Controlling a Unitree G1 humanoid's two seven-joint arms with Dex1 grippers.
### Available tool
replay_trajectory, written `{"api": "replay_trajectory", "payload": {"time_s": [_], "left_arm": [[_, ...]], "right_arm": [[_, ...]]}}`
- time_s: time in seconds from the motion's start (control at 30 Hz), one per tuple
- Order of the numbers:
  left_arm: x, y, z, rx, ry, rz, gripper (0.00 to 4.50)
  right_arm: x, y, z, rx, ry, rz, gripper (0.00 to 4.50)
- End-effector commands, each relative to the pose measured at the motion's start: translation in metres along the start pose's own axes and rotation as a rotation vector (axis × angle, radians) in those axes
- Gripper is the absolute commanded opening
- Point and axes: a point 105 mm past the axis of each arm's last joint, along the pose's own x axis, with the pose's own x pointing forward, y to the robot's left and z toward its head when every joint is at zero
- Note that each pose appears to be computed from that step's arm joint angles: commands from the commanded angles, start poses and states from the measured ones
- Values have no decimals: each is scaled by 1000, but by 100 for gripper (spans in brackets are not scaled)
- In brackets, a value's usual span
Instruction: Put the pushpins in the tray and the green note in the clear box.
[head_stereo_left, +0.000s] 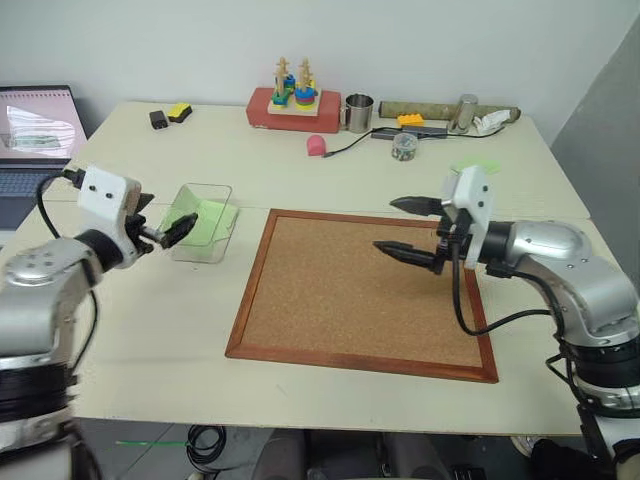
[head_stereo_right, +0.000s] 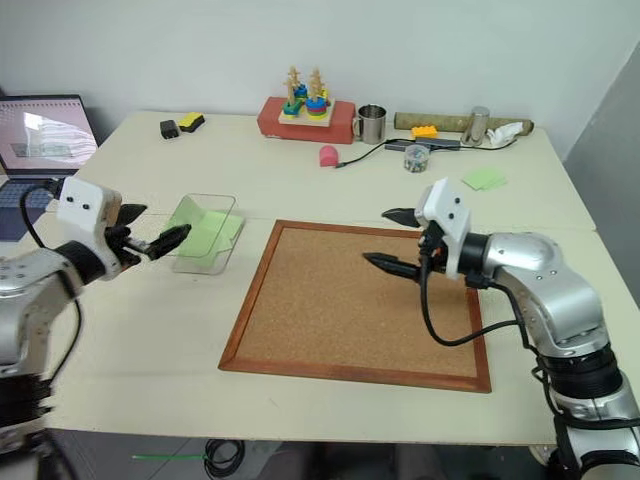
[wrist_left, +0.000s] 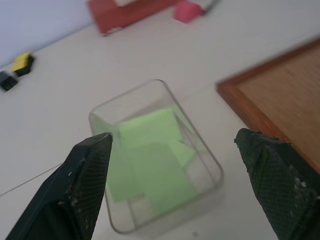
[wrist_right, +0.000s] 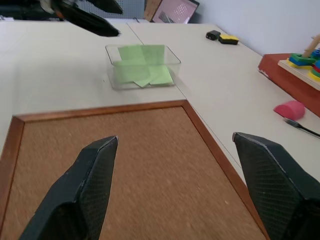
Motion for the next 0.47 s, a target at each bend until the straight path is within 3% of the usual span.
{"api": "replay_trajectory", "payload": {"time_s": [0.03, 0.3, 0.47], "left_arm": [[-19, -11, 9, 99, 16, -142, 416], [-38, -19, -12, 95, 126, -262, 416], [-38, -14, -21, 84, 135, -244, 416]], "right_arm": [[-35, -8, -4, -94, 92, -6, 385], [-115, -10, -27, -46, 371, 9, 385], [-128, -16, -26, -50, 356, -51, 385]]}}
